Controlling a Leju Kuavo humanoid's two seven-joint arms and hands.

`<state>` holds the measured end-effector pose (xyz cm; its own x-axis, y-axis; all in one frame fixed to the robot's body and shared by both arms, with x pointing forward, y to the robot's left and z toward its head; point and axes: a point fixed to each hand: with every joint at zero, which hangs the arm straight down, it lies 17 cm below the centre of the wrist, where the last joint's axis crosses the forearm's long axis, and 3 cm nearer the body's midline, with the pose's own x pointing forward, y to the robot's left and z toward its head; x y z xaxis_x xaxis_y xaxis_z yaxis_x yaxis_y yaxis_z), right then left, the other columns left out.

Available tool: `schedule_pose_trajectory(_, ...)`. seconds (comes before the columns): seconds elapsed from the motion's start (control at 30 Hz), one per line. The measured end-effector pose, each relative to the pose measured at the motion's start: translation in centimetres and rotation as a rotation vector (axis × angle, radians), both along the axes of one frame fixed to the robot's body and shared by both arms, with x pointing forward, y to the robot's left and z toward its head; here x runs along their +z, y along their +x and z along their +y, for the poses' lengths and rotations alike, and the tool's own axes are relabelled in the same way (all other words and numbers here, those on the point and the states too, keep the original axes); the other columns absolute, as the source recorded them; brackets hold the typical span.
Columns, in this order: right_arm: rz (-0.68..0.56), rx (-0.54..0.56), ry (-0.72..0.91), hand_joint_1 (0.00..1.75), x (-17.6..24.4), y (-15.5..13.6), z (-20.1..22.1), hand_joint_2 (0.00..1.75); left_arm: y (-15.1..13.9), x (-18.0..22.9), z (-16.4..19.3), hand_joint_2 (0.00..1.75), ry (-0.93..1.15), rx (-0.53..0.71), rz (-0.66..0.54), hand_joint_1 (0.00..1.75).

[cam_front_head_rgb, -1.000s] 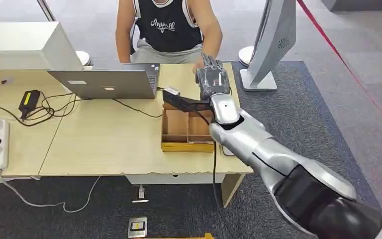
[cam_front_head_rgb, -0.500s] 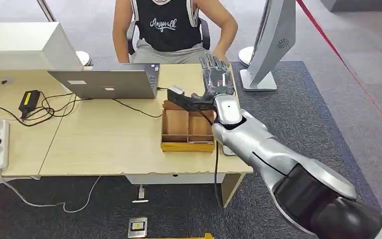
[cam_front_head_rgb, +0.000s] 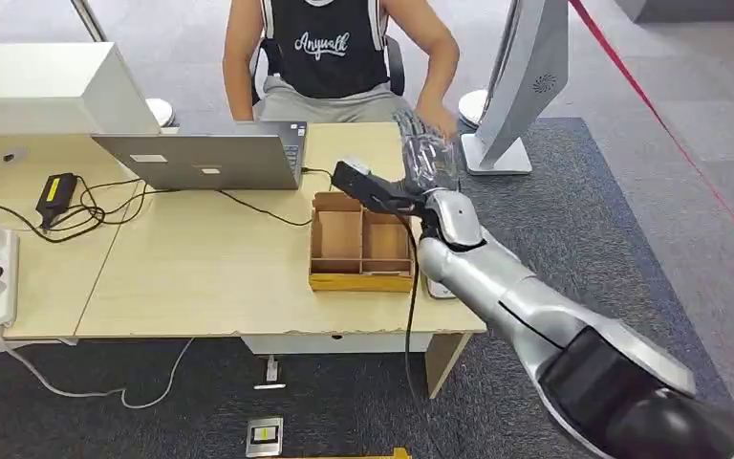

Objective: Pass the card to the sensor for recognition and then transmit it.

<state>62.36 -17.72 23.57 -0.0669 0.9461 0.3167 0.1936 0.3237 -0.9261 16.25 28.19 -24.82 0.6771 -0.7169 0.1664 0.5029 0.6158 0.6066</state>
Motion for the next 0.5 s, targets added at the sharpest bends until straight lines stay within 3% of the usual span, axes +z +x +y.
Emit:
schedule_pose_trajectory(0.17,0.03,0.04,0.025,0.0,-3.3,-2.6,0.7,1.75,-0.6,-0.2,0.5,0.0,0.005,0.012,0.01,0.0)
schedule_pose_trajectory(0.5,0.048,0.128,0.045,0.0,-5.0,-5.8,2.3,1.75,-1.3,-0.3,0.8,0.0,0.009,0.025,0.018,0.0)
